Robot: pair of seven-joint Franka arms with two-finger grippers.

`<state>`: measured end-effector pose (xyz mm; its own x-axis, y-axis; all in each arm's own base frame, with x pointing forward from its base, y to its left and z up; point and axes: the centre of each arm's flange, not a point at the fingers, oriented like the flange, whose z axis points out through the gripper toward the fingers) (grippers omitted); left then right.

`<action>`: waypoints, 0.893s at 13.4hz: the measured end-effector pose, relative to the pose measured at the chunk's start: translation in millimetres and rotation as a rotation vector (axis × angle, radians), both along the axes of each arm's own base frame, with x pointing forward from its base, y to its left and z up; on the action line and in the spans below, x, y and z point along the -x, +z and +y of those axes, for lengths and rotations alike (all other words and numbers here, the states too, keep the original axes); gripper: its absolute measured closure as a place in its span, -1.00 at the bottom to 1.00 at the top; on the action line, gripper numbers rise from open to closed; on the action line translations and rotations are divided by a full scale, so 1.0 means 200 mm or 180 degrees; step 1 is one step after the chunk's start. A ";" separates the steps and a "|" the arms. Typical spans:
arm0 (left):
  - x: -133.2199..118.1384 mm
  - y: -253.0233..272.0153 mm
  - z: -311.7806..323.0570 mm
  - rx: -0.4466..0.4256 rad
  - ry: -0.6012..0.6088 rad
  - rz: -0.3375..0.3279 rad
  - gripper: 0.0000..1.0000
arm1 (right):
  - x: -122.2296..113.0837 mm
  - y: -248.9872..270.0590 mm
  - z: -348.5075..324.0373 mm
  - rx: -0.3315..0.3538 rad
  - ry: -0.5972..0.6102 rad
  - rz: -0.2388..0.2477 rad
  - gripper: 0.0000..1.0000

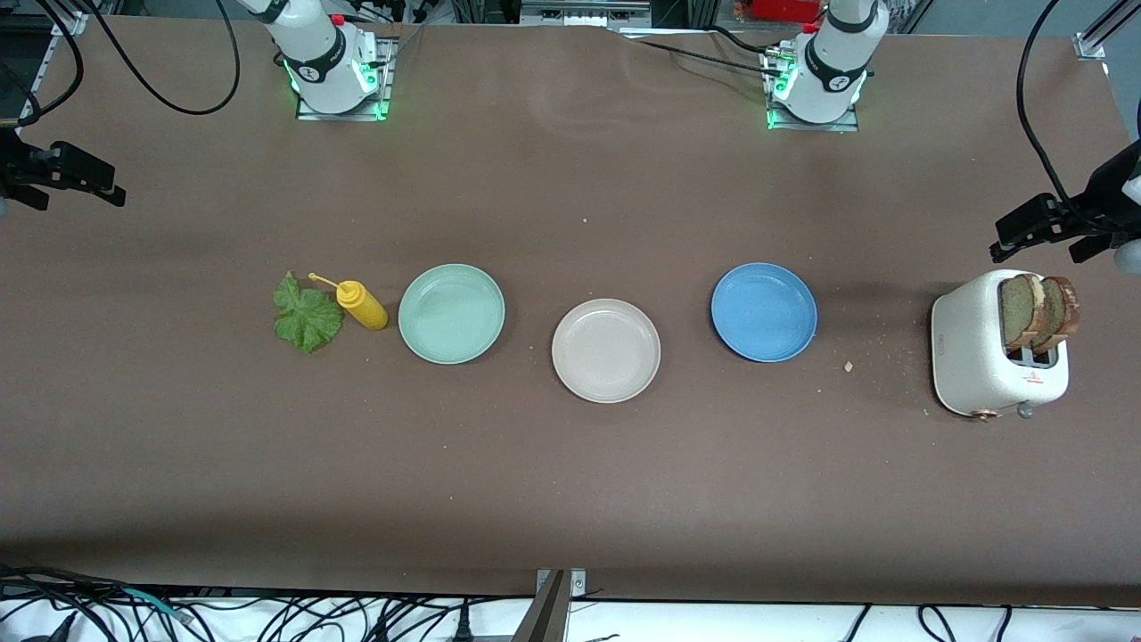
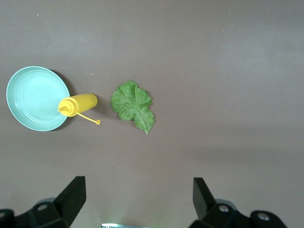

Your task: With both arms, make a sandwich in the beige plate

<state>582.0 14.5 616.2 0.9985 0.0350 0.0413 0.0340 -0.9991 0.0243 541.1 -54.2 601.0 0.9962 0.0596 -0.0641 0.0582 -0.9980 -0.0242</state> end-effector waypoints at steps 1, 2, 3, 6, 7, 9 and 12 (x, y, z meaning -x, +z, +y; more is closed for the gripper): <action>0.00 0.00 0.00 0.0000 0.0000 -0.0005 -1.00 | 0.00 0.00 0.00 0.0000 0.0000 0.0000 -1.00; 0.00 0.00 0.00 0.0000 0.0000 -0.0019 -1.00 | 0.00 0.00 0.00 0.0000 0.0000 0.0000 -1.00; -0.01 0.00 0.00 -0.0001 0.0001 -0.0033 -1.00 | 0.00 0.00 0.00 0.0000 0.0000 0.0000 -1.00; -0.01 0.00 0.00 -0.0001 0.0001 -0.0053 -1.00 | 0.00 0.00 0.00 0.0000 0.0000 0.0001 -1.00; -0.01 0.00 0.00 -0.0001 0.0001 -0.0053 -1.00 | 0.00 0.00 0.00 0.0000 0.0000 0.0001 -1.00; -0.01 0.00 0.00 -0.0001 0.0001 -0.0050 -1.00 | 0.00 0.00 0.00 0.0000 0.0000 0.0001 -1.00; -0.01 0.00 0.00 -0.0001 0.0001 -0.0049 -1.00 | 0.00 0.00 0.00 0.0000 0.0000 0.0001 -1.00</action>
